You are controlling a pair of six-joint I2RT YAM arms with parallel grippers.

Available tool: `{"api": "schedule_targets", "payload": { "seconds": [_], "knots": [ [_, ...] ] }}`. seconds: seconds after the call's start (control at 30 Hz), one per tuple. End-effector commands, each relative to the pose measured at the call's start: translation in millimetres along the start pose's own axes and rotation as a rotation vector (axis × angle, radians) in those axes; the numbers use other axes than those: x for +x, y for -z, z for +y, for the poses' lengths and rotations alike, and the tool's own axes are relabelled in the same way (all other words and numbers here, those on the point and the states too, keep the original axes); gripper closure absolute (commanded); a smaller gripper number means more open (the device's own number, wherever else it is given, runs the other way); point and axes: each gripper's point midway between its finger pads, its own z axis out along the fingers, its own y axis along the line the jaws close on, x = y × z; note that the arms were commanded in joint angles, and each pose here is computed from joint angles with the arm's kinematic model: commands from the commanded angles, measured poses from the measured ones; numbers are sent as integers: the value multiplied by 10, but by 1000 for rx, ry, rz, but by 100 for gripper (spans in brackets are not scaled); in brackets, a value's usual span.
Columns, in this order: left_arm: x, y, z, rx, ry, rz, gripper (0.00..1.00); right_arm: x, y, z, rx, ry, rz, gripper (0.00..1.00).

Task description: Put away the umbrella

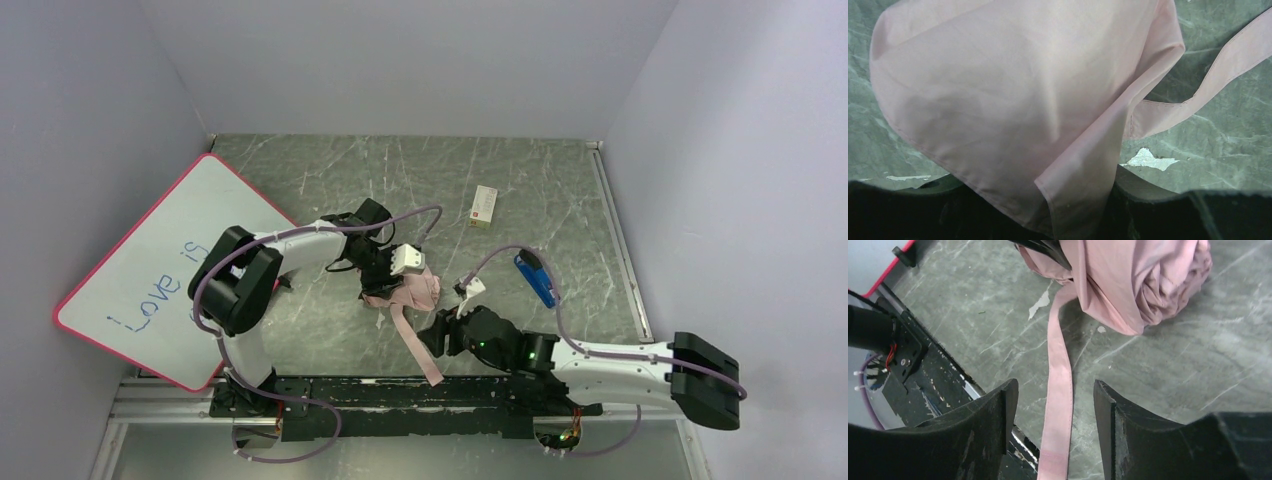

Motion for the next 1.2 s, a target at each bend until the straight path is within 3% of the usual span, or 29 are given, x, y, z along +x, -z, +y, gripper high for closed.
{"api": "schedule_targets", "payload": {
  "seconds": [0.0,0.47,0.8,1.0,1.17],
  "knots": [
    [262,-41,-17,-27,24,97,95,-188,-135,159,-22,-205,-97,39],
    [251,-27,-22,-35,16,101,95,84,-631,20,102,-235,-52,37],
    [262,-41,-5,-39,20,107,95,156,-836,32,81,-214,-26,38],
    [261,-39,12,-48,25,108,95,203,-908,30,69,-217,-5,48],
    [265,-32,21,-60,30,109,95,262,-925,20,66,-233,10,65]
  ]
}}
